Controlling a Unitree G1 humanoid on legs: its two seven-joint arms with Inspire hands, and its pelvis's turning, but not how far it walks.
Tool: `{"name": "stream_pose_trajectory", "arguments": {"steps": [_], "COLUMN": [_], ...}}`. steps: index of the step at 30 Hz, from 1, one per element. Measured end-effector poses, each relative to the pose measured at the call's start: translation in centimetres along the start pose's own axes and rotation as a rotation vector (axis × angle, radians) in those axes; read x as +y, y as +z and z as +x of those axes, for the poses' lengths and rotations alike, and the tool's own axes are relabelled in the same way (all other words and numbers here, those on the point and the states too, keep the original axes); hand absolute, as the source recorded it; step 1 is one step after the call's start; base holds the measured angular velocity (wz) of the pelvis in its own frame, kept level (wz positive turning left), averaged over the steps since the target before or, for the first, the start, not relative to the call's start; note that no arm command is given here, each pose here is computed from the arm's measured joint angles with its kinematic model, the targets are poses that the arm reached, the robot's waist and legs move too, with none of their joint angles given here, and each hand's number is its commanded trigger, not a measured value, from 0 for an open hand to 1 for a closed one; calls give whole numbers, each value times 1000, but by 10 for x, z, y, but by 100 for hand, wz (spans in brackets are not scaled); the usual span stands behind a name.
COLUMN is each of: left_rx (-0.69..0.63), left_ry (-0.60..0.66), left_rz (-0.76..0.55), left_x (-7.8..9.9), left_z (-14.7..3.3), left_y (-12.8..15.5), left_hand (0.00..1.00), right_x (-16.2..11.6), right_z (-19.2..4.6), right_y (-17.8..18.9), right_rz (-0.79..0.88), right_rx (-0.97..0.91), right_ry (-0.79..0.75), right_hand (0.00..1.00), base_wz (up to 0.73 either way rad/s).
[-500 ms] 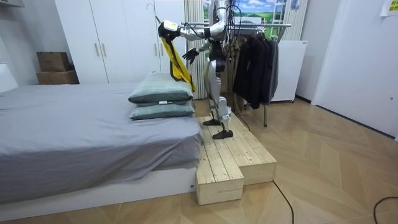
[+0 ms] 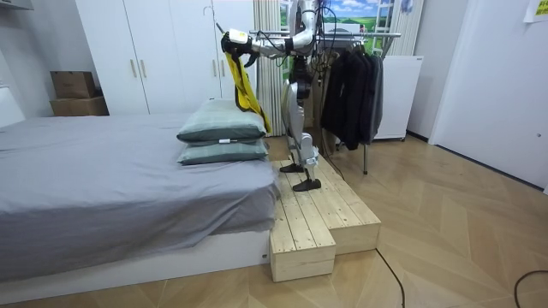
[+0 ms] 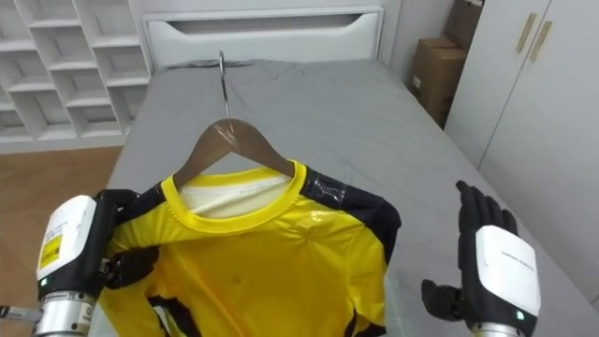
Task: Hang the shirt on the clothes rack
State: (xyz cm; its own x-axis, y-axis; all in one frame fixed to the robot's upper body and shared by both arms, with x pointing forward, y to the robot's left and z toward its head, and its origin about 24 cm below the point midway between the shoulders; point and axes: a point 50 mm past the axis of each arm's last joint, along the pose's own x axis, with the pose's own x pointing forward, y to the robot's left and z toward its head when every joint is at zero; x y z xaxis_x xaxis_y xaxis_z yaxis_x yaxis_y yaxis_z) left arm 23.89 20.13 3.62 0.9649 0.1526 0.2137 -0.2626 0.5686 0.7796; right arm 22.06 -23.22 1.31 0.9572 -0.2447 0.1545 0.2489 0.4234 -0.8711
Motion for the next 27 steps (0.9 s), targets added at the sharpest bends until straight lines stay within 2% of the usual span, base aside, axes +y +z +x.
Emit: {"name": "stream_pose_trajectory", "arguments": {"steps": [8, 27], "left_rx": [-61, -92], "left_ry": [12, 23], "left_rz": [-7, -3], "left_x": [7, 11], "left_z": [2, 4], "left_y": [11, 14], "left_hand": [100, 100], "right_x": [-16, -37], "right_z": [13, 40], "right_y": [24, 48], "right_rz": [6, -5], "right_rx": [-151, -275], "right_ry": [-38, -110], "right_hand": [0, 0], "base_wz": [0, 0]}}
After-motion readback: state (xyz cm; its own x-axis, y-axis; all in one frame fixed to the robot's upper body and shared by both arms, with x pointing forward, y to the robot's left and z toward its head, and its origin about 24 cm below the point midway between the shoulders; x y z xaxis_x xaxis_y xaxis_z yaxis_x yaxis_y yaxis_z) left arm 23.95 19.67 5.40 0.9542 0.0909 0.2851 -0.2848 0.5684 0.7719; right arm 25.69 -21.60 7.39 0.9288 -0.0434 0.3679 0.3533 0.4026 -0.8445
